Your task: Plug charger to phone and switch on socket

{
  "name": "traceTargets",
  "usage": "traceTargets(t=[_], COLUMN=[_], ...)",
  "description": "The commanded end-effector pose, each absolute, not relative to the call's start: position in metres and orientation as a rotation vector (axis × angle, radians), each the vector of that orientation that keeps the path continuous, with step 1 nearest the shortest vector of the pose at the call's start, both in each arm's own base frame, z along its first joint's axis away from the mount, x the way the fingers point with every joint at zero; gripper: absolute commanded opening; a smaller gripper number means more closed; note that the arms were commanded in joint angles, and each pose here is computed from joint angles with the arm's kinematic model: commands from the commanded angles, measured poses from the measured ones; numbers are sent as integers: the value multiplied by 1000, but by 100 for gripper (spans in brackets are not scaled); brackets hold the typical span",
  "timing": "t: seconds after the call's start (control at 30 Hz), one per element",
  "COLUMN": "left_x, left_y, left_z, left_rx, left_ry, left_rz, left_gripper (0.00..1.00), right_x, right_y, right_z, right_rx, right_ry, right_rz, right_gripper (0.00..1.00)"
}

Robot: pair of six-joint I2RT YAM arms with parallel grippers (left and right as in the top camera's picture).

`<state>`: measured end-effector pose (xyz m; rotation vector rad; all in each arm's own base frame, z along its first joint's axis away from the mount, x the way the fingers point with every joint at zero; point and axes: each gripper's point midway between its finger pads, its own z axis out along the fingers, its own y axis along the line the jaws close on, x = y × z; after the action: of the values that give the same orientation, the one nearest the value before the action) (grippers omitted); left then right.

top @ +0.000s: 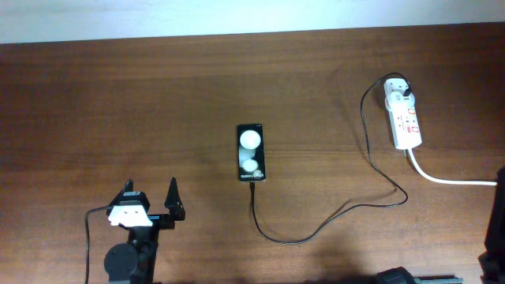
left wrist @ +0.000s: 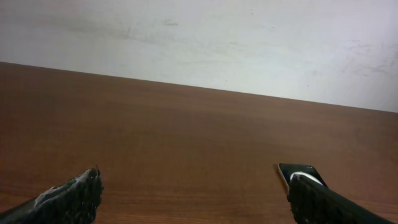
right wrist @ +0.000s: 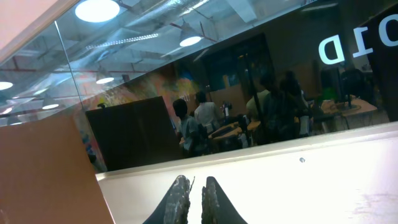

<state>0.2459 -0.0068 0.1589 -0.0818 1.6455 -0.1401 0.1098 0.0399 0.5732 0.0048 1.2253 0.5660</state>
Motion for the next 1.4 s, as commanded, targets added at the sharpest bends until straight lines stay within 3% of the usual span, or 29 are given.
traceTargets(t=[0.0,0.57,0.7,0.77,0.9,0.93,1.0,1.2,1.37], left_x=[246,246,246,246,246,246,246,246,246], left_y=[-5,-2,-3,-3,-3,-3,-3,-3,-3], left_z=[155,157,157,157,157,157,157,157,157], left_rx=[-80,-89,78,77,77,77,77,77,77], left_ry=[1654,1648,1648,1648,1648,1648,1648,1648,1648], left_rz=[-122,-108,43,43,43,43,43,43,43], left_gripper=[99,99,99,99,99,99,99,99,99], right_x=[109,97,94,93,109,118,135,180,174], right_y=[39,37,36,36,39,41,37,39,35], right_z=[574,578,580,581,575,563,545,464,388], right_rx=[-2,-2,-2,-3,-51,-49,-5,39,45], right_ry=[1219,1186,1177,1170,1176,1226,1288,1545,1849], right_rz=[559,566,568,567,490,480,444,374,308], right_gripper=[12,14,15,20,47,57,99,99,99])
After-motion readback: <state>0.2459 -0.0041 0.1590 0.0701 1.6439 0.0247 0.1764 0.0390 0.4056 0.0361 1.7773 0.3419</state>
